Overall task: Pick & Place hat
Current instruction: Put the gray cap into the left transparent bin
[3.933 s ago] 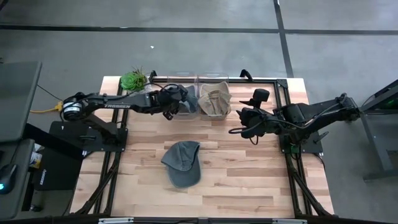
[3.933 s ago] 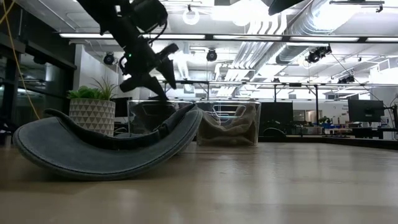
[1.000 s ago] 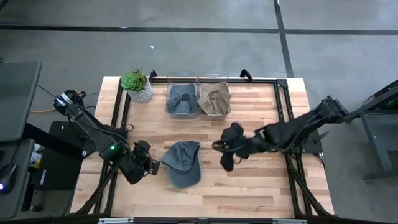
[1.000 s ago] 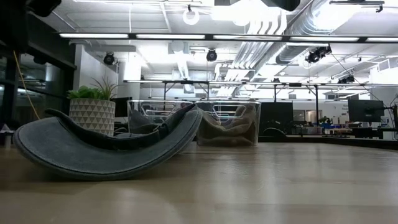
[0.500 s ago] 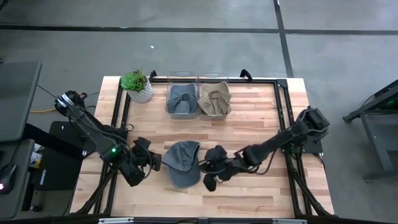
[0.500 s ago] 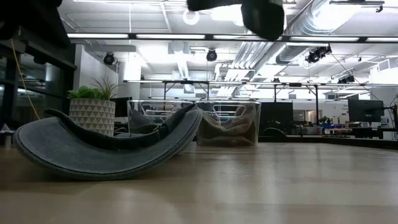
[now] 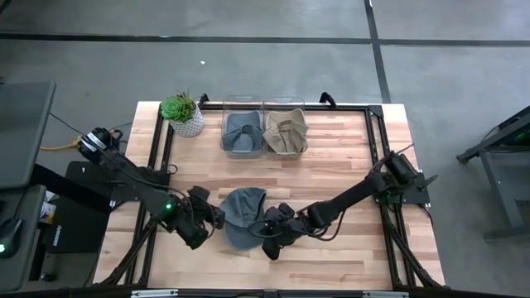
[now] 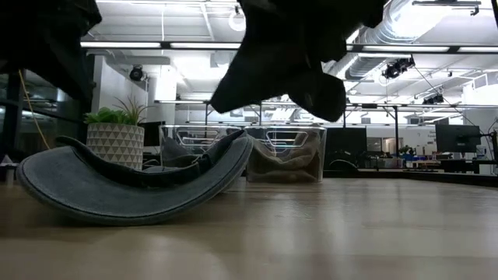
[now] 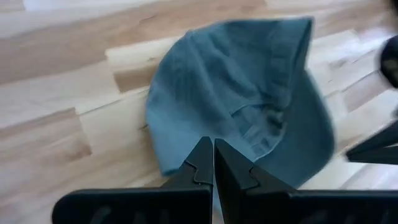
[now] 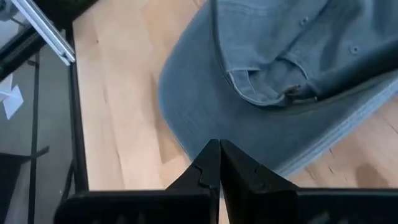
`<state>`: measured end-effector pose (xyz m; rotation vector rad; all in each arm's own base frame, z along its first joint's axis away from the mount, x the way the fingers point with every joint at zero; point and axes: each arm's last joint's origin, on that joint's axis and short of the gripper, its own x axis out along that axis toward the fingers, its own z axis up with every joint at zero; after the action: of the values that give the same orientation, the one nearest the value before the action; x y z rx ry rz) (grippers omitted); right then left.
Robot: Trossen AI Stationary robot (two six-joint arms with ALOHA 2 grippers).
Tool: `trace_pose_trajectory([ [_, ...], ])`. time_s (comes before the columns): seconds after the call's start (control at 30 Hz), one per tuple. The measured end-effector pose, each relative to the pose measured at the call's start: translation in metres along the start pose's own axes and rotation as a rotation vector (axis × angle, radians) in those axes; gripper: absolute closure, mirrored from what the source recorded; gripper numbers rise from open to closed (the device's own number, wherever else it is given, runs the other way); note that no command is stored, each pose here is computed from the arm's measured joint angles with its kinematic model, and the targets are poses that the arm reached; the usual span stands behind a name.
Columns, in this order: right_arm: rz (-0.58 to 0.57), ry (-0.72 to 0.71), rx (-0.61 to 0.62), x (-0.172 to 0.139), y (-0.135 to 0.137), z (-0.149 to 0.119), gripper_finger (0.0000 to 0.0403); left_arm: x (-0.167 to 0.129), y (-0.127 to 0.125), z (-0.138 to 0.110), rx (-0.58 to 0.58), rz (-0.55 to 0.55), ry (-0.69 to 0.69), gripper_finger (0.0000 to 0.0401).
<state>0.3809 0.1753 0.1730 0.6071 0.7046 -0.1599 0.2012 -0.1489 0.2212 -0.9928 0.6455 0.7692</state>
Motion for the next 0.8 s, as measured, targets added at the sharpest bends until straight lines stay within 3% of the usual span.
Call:
trace_pose_trajectory([
  [0.13, -0.007, 0.005, -0.072, 0.006, -0.001, -0.005, 0.0403, 0.014, -0.004, 0.003, 0.024, 0.032, 0.006, 0.0401],
  [0.3, 0.015, -0.067, -0.361, 0.002, 0.017, 0.004, 0.0403, 0.023, -0.008, 0.01, 0.075, 0.051, 0.059, 0.0401],
  [0.4, -0.008, -0.041, -0.527, -0.003, 0.024, 0.012, 0.0403, 0.026, -0.01, 0.015, 0.098, 0.051, 0.076, 0.0401],
  [0.6, 0.016, 0.077, -0.616, 0.007, 0.032, 0.04, 0.0403, 0.03, -0.011, 0.021, 0.111, 0.064, 0.075, 0.0401],
  [0.8, -0.032, 0.226, -0.677, 0.032, 0.038, 0.046, 0.0403, 0.03, -0.008, 0.022, 0.162, 0.094, 0.079, 0.0401],
])
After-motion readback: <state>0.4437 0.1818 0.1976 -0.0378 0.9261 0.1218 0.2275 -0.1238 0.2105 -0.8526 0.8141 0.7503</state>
